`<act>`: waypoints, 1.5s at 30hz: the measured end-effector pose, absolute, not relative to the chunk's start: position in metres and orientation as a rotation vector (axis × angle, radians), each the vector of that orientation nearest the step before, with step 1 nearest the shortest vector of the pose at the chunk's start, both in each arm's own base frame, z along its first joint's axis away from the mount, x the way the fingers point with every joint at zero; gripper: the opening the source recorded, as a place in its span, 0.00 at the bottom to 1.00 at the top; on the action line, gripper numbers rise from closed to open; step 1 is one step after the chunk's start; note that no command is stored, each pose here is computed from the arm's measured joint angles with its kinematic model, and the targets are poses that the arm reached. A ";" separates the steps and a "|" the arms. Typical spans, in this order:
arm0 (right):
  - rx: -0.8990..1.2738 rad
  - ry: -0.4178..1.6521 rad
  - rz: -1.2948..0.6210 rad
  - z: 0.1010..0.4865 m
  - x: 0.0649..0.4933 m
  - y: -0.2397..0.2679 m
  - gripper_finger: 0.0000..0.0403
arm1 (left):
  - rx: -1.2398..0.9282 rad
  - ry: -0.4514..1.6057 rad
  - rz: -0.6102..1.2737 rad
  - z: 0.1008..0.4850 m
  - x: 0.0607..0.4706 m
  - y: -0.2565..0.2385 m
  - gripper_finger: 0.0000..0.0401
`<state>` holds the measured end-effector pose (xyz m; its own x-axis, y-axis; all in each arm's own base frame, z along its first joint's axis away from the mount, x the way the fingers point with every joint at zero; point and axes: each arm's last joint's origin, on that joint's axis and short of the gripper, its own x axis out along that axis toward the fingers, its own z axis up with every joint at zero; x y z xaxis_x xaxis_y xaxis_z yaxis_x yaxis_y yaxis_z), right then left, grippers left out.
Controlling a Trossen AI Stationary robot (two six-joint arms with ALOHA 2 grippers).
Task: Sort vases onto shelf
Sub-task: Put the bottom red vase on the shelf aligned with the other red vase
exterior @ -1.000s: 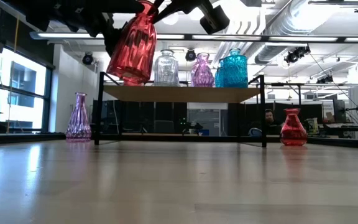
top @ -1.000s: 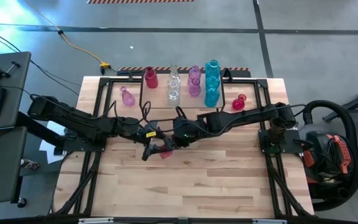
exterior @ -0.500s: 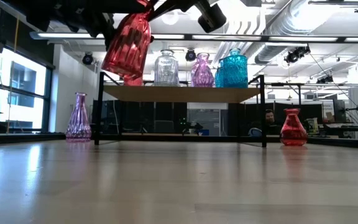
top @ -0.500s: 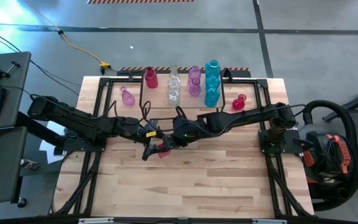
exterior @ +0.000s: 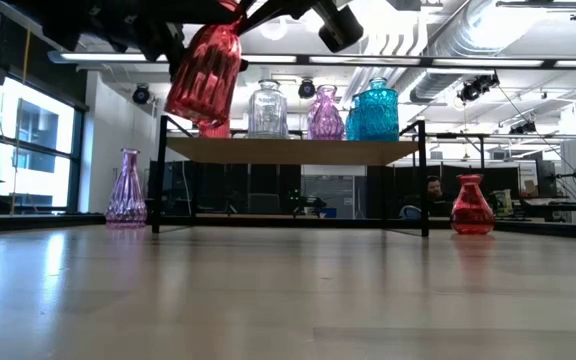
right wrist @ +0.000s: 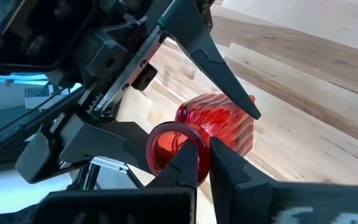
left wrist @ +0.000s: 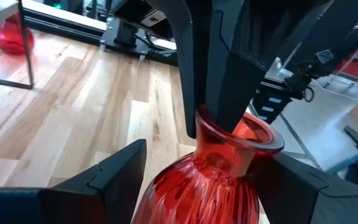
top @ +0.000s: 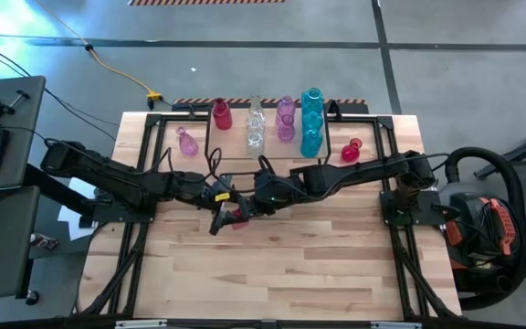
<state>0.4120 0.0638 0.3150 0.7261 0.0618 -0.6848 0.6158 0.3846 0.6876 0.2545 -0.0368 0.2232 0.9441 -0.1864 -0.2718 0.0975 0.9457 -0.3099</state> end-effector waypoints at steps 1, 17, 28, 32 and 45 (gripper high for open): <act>1.138 0.703 -0.394 0.315 0.412 0.064 0.00 | -0.297 0.303 -0.134 0.223 0.255 -0.037 0.66; 1.134 0.688 -0.408 0.315 0.412 0.063 0.00 | -0.346 0.299 -0.133 0.224 0.255 -0.037 0.66; 1.132 0.685 -0.411 0.315 0.412 0.063 0.00 | -0.320 0.279 -0.114 0.225 0.255 -0.036 0.66; 1.129 0.682 -0.414 0.315 0.412 0.063 0.00 | -0.320 0.278 -0.114 0.225 0.255 -0.036 0.64; 1.122 0.683 -0.423 0.315 0.412 0.062 0.00 | -0.320 0.267 -0.124 0.226 0.256 -0.036 0.36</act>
<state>0.4118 0.0617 0.3148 0.7253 0.0251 -0.6879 0.6272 0.3878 0.6754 0.2557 -0.0365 0.2261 0.9575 -0.1618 -0.2389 0.0778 0.9422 -0.3260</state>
